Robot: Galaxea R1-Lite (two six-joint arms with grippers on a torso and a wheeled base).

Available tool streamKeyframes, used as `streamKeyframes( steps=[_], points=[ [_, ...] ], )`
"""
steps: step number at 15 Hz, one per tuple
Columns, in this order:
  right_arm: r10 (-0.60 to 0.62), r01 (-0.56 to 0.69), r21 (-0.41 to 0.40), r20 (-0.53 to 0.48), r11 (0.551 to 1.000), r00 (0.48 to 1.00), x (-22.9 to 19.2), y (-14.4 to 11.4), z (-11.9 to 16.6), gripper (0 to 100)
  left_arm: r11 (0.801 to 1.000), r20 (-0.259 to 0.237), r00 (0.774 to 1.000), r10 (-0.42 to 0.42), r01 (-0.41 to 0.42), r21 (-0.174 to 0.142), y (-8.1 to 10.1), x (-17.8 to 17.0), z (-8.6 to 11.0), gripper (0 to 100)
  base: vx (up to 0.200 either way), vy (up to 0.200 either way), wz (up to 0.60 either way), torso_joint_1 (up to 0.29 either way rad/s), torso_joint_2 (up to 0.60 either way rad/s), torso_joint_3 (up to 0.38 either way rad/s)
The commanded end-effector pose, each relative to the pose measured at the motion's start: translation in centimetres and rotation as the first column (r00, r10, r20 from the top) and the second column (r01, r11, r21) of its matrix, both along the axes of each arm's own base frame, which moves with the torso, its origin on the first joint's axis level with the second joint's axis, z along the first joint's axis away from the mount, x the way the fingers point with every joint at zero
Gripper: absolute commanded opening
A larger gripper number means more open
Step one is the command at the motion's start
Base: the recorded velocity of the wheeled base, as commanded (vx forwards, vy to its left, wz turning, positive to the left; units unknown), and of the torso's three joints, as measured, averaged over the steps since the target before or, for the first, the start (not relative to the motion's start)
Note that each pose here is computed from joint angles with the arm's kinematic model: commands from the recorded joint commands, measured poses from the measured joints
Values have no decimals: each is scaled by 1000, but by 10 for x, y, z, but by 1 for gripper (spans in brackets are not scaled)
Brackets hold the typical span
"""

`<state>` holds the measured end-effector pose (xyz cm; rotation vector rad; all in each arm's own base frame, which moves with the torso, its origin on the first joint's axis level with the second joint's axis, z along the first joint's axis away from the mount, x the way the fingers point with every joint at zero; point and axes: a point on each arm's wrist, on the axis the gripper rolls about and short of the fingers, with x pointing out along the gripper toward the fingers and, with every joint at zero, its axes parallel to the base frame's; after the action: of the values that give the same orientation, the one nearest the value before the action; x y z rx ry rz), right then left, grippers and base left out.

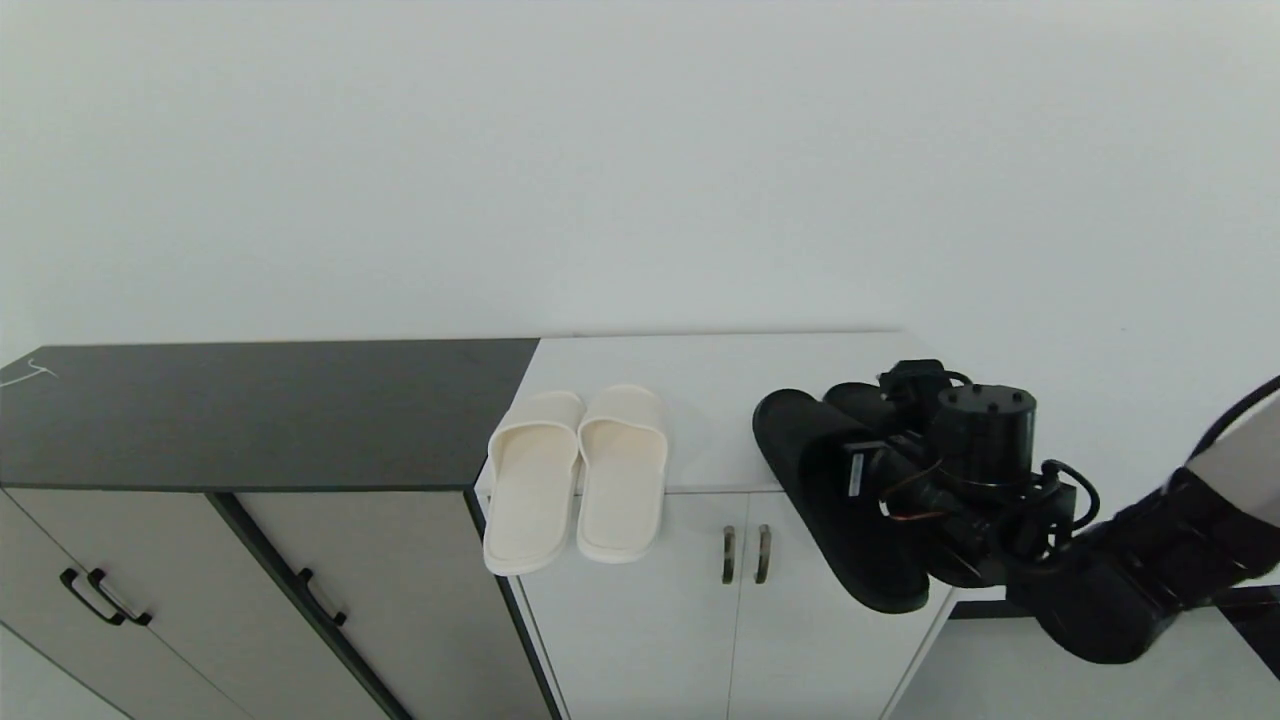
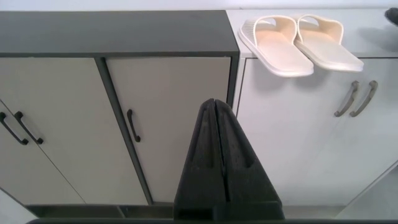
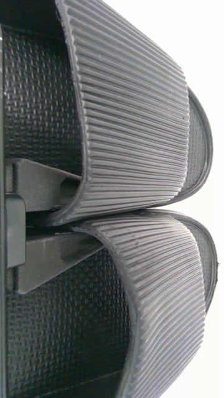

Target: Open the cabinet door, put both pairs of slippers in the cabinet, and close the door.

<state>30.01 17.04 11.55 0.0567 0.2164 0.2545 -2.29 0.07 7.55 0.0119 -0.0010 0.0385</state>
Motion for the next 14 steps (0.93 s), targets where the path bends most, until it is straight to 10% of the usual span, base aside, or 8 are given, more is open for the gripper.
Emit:
streamKeyframes(
  steps=[1,7,14],
  points=[
    [196,-198,50,48,979,979,-55,-7,33,0,1000,-1,1000,0,0,-1,0,0,0,0,-200,0,0,-2,2,-2],
    [404,-404,39,10,914,915,-133,-11,29,0,1000,-3,1000,-2,2,-4,0,0,0,0,-200,0,0,1,2,3],
    [462,-462,19,-18,887,887,-150,-23,20,0,1000,-2,1000,-5,5,-9,0,0,0,0,0,114,0,1,-3,4]
  ],
)
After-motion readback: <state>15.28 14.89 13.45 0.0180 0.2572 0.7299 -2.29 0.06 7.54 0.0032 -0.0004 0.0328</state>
